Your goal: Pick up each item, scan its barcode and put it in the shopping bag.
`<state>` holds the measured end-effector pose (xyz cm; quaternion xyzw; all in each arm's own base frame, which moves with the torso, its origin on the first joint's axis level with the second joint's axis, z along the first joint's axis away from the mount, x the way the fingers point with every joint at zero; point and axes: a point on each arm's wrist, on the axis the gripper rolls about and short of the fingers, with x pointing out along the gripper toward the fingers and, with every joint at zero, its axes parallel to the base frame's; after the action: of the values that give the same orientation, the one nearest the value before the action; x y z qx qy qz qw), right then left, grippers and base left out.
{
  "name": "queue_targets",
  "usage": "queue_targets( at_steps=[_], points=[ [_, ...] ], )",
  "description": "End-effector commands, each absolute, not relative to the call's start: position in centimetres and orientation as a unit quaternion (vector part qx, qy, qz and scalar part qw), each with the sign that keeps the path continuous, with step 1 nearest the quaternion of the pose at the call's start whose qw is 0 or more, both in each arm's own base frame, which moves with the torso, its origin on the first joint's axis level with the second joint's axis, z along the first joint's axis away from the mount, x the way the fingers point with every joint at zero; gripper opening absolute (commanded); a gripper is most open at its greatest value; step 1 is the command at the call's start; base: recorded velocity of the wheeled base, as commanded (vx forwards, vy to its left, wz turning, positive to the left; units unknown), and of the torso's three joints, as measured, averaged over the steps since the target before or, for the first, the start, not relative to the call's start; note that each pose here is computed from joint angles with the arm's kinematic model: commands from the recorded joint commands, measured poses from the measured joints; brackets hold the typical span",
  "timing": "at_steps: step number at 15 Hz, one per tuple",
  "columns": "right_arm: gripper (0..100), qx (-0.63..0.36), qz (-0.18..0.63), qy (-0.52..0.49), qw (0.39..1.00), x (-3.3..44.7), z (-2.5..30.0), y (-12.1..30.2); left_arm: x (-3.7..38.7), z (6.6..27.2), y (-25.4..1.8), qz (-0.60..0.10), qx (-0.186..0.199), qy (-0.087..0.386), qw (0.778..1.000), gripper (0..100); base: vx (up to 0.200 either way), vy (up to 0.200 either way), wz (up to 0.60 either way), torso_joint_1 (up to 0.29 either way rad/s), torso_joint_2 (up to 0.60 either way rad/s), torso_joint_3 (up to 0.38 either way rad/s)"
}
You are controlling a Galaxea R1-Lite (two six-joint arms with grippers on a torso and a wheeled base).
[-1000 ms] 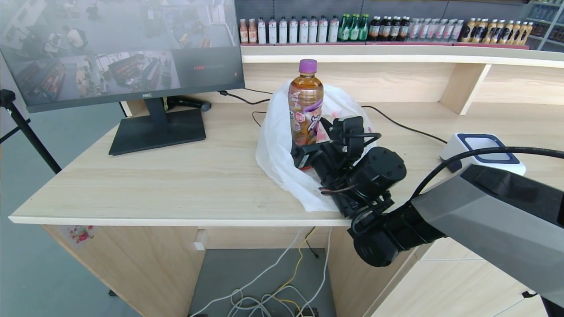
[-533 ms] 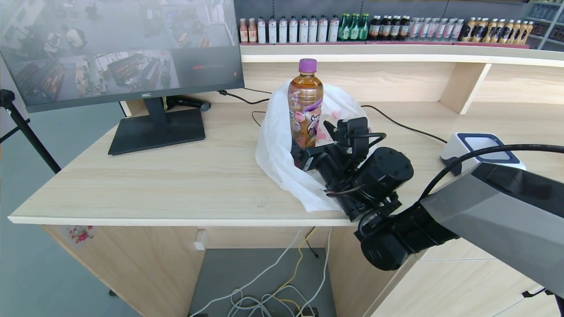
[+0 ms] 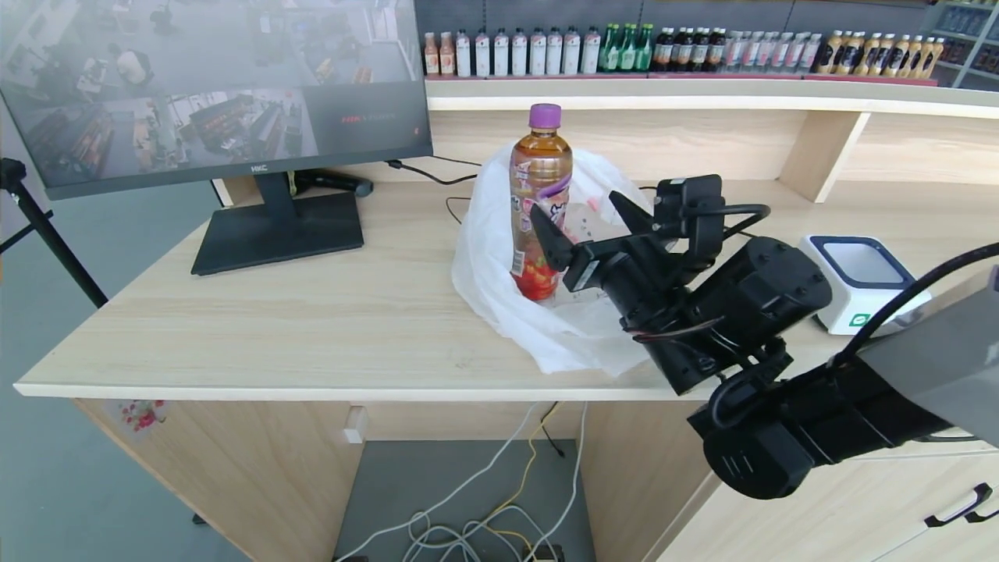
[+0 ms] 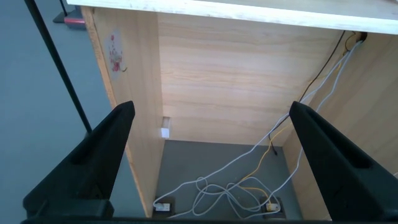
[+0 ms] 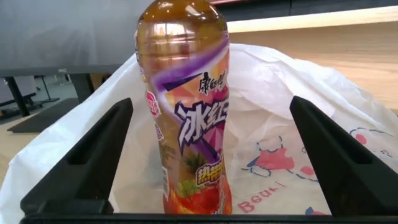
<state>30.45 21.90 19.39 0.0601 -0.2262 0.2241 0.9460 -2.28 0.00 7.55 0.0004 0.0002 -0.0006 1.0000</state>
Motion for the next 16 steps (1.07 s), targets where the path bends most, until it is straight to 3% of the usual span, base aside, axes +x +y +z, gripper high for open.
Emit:
queue_targets(
  at_steps=[1,6,9,16],
  points=[
    [100,0.063,0.223,-0.232,0.944,27.8,21.2,19.9,-2.3,7.5,0.0,-0.001,0.001,0.000,1.000,100,0.000,0.000,0.00,0.000,0.00,0.000],
    [100,0.057,0.239,-0.155,0.957,19.2,19.3,13.7,-2.3,7.5,0.0,-0.001,0.002,0.000,1.000,100,0.000,0.000,0.00,0.000,0.00,0.000],
    [100,0.032,0.282,-0.153,0.947,17.0,18.8,12.5,-2.3,7.5,0.0,-0.001,-0.002,0.000,1.000,100,0.000,0.000,0.00,0.000,0.00,0.000],
    [100,0.018,0.258,-0.187,0.948,19.2,20.2,13.1,-2.3,7.5,0.0,0.000,-0.002,0.000,1.000,100,0.000,0.000,0.00,0.000,0.00,0.000]
  ],
)
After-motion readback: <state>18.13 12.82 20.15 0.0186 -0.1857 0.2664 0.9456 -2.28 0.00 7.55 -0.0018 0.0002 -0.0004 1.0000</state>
